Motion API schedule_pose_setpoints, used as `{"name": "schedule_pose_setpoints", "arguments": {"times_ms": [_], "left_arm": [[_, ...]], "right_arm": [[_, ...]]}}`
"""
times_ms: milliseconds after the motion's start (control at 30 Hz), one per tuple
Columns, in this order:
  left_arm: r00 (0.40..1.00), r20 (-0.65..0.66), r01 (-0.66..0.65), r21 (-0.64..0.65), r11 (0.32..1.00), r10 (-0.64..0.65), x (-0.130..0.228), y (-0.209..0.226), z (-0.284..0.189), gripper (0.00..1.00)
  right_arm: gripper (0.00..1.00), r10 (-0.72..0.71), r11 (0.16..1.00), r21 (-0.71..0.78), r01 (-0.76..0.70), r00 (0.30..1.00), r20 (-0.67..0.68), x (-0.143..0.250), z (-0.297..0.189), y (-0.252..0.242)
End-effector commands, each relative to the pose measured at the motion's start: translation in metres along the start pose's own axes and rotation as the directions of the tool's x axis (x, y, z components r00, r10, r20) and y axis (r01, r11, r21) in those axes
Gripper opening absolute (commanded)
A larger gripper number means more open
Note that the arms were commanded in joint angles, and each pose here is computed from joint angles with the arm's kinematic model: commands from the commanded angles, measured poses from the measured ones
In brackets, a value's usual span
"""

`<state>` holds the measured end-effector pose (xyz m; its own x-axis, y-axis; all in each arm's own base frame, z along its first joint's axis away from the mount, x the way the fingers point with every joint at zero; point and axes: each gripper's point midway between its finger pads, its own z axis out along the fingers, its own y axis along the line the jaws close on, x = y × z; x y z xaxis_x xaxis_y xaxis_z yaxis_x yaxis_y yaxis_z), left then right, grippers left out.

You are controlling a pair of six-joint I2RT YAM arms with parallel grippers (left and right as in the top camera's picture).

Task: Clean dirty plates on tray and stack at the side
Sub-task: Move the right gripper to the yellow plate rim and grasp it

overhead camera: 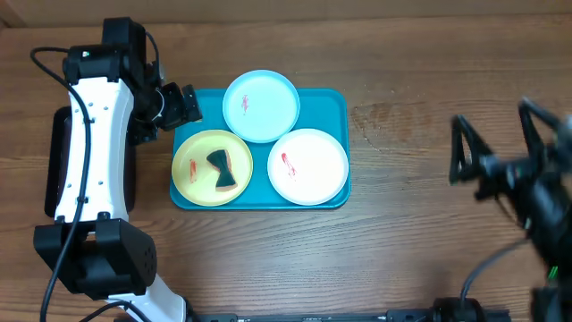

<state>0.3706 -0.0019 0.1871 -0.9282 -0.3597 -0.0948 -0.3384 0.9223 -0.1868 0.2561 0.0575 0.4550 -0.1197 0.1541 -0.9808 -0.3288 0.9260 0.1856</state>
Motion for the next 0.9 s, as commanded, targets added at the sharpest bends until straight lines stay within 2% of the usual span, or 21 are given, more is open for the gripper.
{"name": "schedule_pose_setpoints", "arguments": {"times_ms": [0, 100, 167, 233, 300, 400, 500, 633, 700, 800, 867], "left_arm": [[1.0, -0.011, 0.004, 0.004, 1.0, -0.004, 0.004, -0.003, 0.001, 0.93], [1.0, -0.012, 0.004, 0.004, 1.0, -0.004, 0.004, -0.003, 0.001, 0.93], [1.0, -0.012, 0.004, 0.003, 1.0, -0.004, 0.004, -0.003, 0.001, 0.94], [1.0, -0.01, 0.004, 0.004, 1.0, -0.004, 0.004, -0.003, 0.001, 0.94], [1.0, -0.008, 0.004, 0.005, 1.0, -0.004, 0.003, -0.003, 0.001, 0.94], [1.0, -0.009, 0.004, 0.004, 1.0, -0.004, 0.003, -0.003, 0.001, 0.94], [1.0, -0.009, 0.004, 0.005, 1.0, -0.004, 0.003, -0.003, 0.001, 0.95], [1.0, -0.009, 0.003, 0.004, 1.0, -0.003, 0.003, -0.003, 0.001, 0.95], [1.0, -0.009, 0.003, 0.004, 1.0, -0.003, 0.003, -0.003, 0.001, 0.95], [1.0, -0.009, 0.003, 0.004, 1.0, -0.003, 0.003, -0.003, 0.001, 0.95], [1.0, -0.009, 0.003, 0.004, 1.0, -0.003, 0.003, -0.003, 0.001, 0.95]], "right_arm": [[1.0, 0.068, 0.927, -0.349, -0.137, 0.977, -0.202, -0.001, 0.033, 0.05], [1.0, 0.075, 0.776, -0.583, -0.241, 0.953, -0.294, -0.005, 0.053, 0.079], [0.92, 0.091, 0.707, -0.638, -0.306, 0.934, -0.347, 0.002, 0.071, 0.088], [0.85, 0.136, 0.727, -0.571, -0.381, 0.895, -0.425, 0.023, 0.103, 0.089], [0.8, 0.158, 0.807, -0.429, -0.407, 0.847, -0.507, 0.066, 0.141, 0.091], [0.76, 0.181, 0.911, -0.192, -0.366, 0.77, -0.612, 0.137, 0.182, 0.101], [0.73, 0.196, 0.951, -0.039, -0.307, 0.695, -0.692, 0.208, 0.209, 0.12], [0.59, 0.209, 0.947, 0.011, -0.32, 0.593, -0.777, 0.286, 0.234, 0.148], [0.56, 0.194, 0.95, 0.006, -0.312, 0.575, -0.795, 0.312, 0.243, 0.154], [0.41, 0.175, 0.95, -0.01, -0.311, 0.56, -0.81, 0.344, 0.255, 0.165], [0.4, 0.167, 0.951, -0.013, -0.308, 0.548, -0.819, 0.362, 0.26, 0.168]]}}
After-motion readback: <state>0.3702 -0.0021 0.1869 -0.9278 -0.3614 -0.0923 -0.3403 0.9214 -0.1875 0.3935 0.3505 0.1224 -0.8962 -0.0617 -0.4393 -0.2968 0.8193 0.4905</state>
